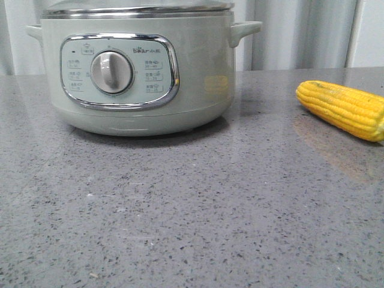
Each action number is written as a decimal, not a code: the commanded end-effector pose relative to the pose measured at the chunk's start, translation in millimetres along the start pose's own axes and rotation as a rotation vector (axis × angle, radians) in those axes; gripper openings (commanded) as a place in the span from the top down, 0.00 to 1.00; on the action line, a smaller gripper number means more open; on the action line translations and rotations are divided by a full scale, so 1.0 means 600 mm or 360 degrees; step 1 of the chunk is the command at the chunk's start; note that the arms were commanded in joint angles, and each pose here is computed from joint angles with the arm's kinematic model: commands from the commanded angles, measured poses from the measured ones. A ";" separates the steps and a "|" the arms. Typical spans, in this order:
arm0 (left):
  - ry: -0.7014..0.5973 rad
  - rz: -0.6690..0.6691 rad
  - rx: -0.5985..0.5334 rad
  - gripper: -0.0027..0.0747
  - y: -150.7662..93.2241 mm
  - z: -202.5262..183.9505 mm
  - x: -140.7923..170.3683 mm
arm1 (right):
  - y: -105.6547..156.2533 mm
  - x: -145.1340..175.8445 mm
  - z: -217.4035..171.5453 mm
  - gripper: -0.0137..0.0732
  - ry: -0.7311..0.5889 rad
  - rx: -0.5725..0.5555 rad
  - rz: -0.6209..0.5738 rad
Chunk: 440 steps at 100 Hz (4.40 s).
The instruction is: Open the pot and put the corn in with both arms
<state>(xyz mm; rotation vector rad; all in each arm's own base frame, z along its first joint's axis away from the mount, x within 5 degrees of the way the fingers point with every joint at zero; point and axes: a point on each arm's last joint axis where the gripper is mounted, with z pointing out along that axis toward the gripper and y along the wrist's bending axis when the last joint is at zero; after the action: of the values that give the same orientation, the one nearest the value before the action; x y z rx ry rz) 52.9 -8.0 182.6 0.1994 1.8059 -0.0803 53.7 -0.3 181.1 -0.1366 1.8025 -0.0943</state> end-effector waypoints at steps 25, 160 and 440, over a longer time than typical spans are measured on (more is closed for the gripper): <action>-0.0097 -0.0026 0.0002 0.99 0.000 -0.003 -0.003 | 0.000 0.008 0.001 0.92 -0.0010 0.0014 -0.0018; -0.0116 0.0337 -0.0120 0.99 0.010 -0.003 -0.006 | -0.003 -0.034 -0.005 0.92 -0.0455 0.0079 -0.0220; -0.0555 -0.0090 0.0415 0.40 -0.060 0.114 -0.381 | -0.033 -0.305 -0.011 0.32 -0.0304 -0.0080 0.0246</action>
<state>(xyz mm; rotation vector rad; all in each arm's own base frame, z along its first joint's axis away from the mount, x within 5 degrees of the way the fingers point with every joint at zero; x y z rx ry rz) 153.3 -57.4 357.9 0.2252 1.6011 -0.3389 83.5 7.8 344.0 -0.0385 1.6902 0.0981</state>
